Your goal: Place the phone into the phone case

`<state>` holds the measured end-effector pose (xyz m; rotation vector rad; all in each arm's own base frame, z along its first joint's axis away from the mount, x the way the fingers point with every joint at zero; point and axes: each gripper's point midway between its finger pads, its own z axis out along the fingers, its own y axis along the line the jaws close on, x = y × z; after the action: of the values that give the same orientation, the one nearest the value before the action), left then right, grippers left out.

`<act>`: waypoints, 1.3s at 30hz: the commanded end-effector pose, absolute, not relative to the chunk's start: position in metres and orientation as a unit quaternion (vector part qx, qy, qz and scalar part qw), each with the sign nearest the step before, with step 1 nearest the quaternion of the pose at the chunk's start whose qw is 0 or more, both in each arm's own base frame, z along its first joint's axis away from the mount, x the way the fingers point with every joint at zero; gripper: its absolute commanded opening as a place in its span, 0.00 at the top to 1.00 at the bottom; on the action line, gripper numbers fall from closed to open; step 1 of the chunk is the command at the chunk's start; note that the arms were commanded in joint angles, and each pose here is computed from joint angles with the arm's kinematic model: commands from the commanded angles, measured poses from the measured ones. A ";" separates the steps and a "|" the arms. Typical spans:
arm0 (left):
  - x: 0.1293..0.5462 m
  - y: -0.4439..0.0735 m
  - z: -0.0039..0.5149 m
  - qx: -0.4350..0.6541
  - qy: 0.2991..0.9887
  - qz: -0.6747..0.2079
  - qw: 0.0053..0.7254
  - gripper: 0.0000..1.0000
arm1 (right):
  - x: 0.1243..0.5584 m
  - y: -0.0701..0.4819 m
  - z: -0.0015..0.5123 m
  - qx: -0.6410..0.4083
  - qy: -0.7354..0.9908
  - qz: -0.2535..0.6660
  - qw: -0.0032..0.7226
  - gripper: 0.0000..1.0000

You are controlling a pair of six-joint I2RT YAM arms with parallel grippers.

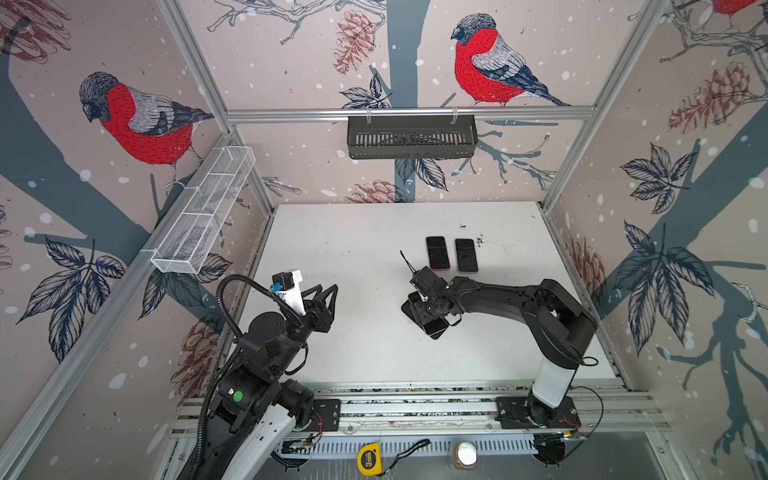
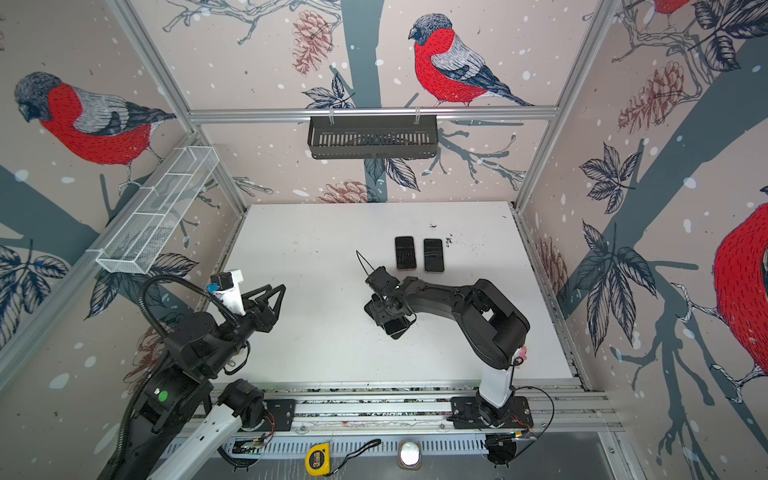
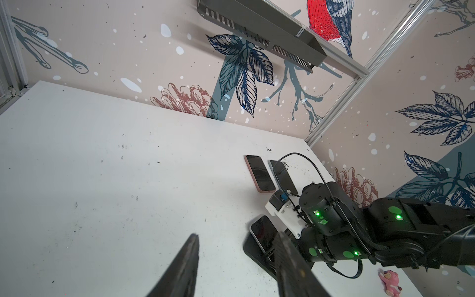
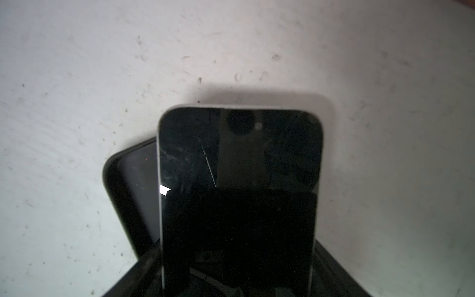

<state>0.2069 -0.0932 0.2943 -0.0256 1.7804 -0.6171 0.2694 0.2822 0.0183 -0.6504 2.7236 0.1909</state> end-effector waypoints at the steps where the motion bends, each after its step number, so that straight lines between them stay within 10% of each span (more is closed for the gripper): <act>1: 0.209 -0.093 0.301 -0.013 0.756 -0.268 0.597 0.51 | 0.272 0.276 0.019 -0.237 0.955 0.046 0.173 0.29; 13: 0.219 -0.115 0.273 0.002 0.800 -0.282 0.530 0.51 | 0.280 0.267 0.078 -0.258 0.933 0.014 0.252 0.36; 22: 0.222 -0.204 0.228 0.041 0.774 -0.504 0.381 0.50 | 0.221 0.307 0.146 -0.364 0.846 0.207 0.331 0.36; 39: 0.218 -0.267 0.205 0.060 0.765 -0.572 0.290 0.56 | 0.188 0.324 0.160 -0.405 0.819 0.242 0.327 0.37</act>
<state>0.2177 -0.2604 0.1815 0.1327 2.1405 -1.4535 0.1864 0.3168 0.1502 -1.0650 2.1882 0.6111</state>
